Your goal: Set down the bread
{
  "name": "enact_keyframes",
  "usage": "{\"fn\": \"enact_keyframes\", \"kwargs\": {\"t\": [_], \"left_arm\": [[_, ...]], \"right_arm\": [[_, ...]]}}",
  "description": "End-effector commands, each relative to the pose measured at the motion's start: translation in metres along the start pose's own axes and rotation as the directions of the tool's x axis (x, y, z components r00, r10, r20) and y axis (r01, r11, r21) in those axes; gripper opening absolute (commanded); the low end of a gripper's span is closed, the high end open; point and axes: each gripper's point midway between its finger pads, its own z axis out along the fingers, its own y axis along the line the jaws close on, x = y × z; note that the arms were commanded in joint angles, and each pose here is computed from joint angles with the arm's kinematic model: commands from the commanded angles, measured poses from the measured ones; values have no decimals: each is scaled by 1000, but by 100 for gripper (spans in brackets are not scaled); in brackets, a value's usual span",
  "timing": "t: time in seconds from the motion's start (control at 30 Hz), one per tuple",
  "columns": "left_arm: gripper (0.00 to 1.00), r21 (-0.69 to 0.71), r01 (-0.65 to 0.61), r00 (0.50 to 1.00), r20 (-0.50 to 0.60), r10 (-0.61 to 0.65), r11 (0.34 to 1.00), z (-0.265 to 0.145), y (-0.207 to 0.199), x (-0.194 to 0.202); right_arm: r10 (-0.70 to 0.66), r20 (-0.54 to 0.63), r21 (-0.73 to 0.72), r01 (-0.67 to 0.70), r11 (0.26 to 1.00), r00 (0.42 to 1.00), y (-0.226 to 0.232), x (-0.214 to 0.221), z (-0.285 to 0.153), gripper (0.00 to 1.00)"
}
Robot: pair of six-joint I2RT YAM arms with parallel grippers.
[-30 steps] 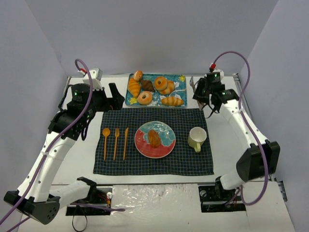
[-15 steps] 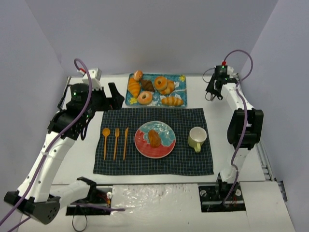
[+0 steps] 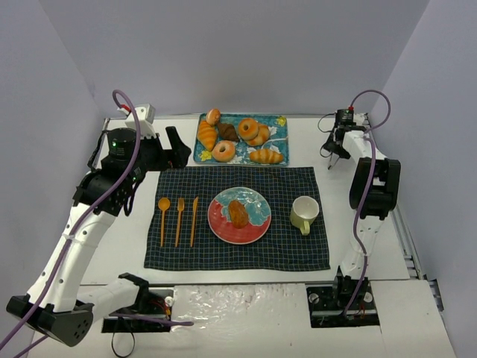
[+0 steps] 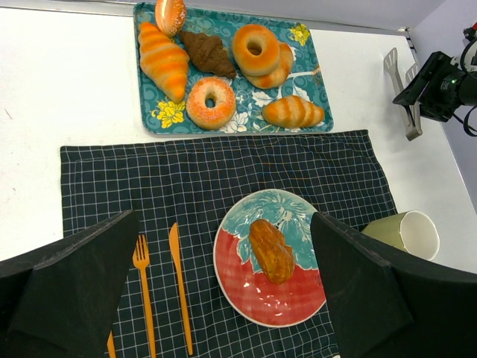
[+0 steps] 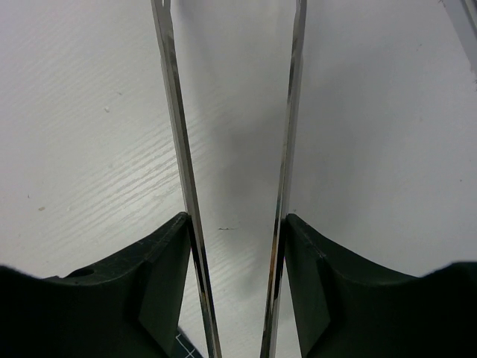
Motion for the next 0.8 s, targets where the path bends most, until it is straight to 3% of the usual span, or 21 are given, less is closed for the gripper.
{"fn": "enact_keyframes", "kwargs": {"t": [0.0,0.5,0.77], "left_arm": [[97,45,6,995,95,-11,999,-4,-11,-27],[97,40,6,995,94,-10,999,-4,-9,-27],[97,39,8,996,91,-11,999,-3,-9,-26]], "right_arm": [[14,102,19,-16,1000,995,-4,-35,-8,53],[-29,48,74,26,997,998,-14,-8,13,60],[-45,50,92,40,995,998,-19,-7,11,70]]}}
